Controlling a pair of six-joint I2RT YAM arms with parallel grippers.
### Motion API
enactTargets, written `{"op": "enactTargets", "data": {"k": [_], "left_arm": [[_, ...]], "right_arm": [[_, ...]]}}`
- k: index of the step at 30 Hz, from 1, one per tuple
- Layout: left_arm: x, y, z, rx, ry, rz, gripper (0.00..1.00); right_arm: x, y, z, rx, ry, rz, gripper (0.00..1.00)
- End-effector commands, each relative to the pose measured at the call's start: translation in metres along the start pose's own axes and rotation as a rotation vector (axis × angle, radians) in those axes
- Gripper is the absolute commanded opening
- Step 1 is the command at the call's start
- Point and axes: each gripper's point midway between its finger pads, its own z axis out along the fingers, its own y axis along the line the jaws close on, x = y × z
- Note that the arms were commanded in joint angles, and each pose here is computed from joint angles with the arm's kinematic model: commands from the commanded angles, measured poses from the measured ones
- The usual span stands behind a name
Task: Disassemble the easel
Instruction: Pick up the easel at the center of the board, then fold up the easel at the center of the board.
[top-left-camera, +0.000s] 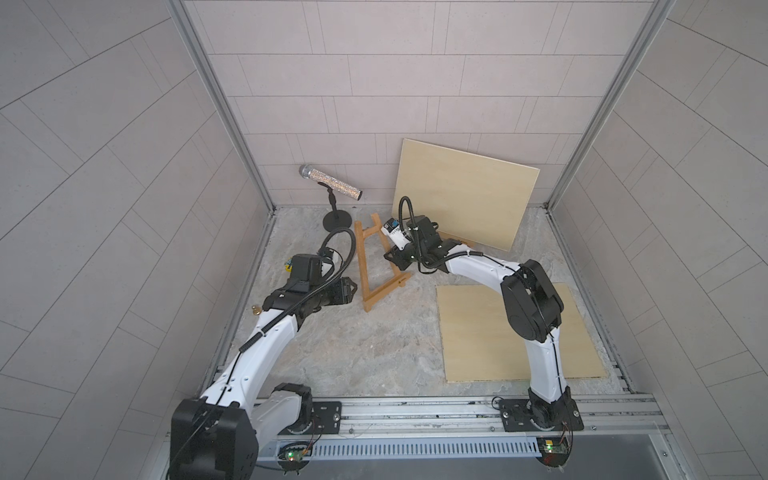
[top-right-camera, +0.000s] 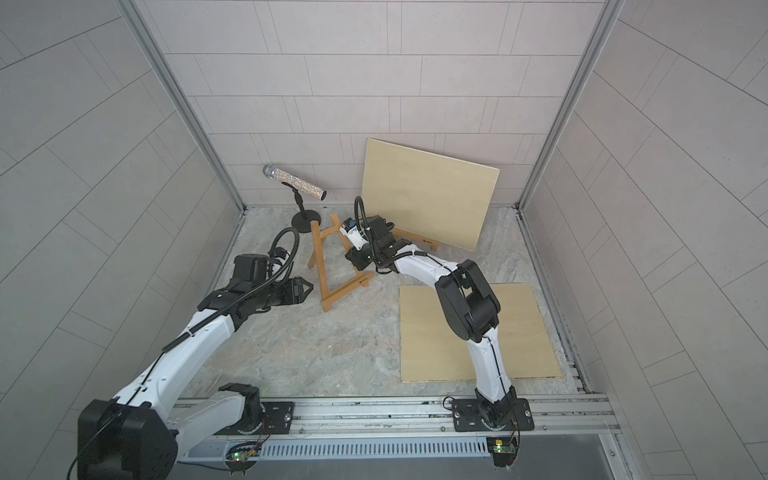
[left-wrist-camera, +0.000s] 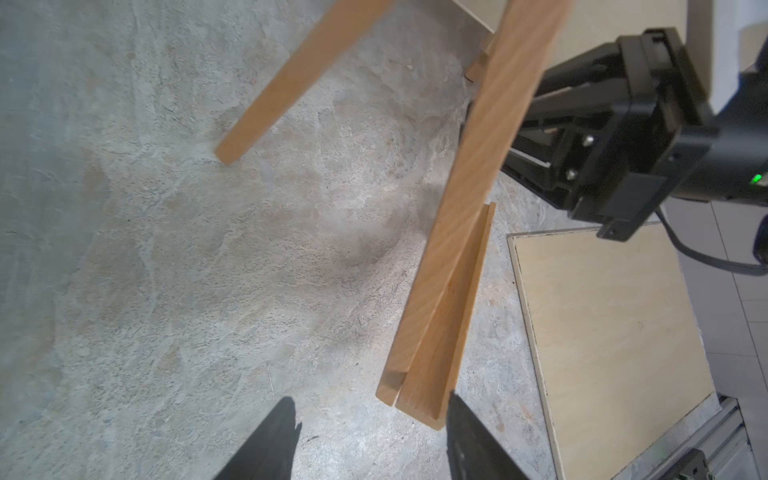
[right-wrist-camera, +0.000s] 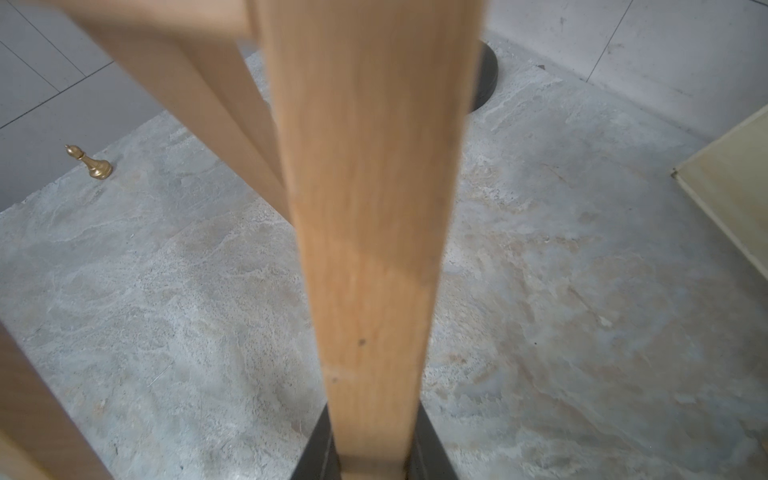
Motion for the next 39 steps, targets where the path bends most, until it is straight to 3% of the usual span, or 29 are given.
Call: {"op": "enactTargets", "data": {"k": [1,7,14,23,31,39], "left_arm": [[-0.014,-0.001,-0.007,0.005,-0.052,-0.038,0.63],[-0.040,0.002,-0.008,0.015,-0.139,-0.095,0.69],[-0.060,0.019,-0.001,0.036,-0.176,-0.190,0.70],[-0.051,0.013,0.036,0.159,-0.048,-0.253,0.67],[-0.060,0.014,0.048,0.171,-0.045,-0.274,0.65],[-0.041,-0.040,0.063,0.322,0.066,-0.238,0.50]], "right_arm": [[-0.032,0.015,-0.035,0.008,-0.063,-0.050,0.01],[-0.024,0.031,-0.063,0.004,-0.043,-0.066,0.01],[-0.008,0.051,-0.093,-0.022,-0.039,-0.046,0.01],[-0.007,0.071,-0.129,-0.050,-0.093,0.007,0.01],[-0.015,0.087,-0.143,-0.080,-0.129,0.018,0.01],[-0.022,0.082,-0.138,-0.053,-0.145,0.034,0.01]]}}
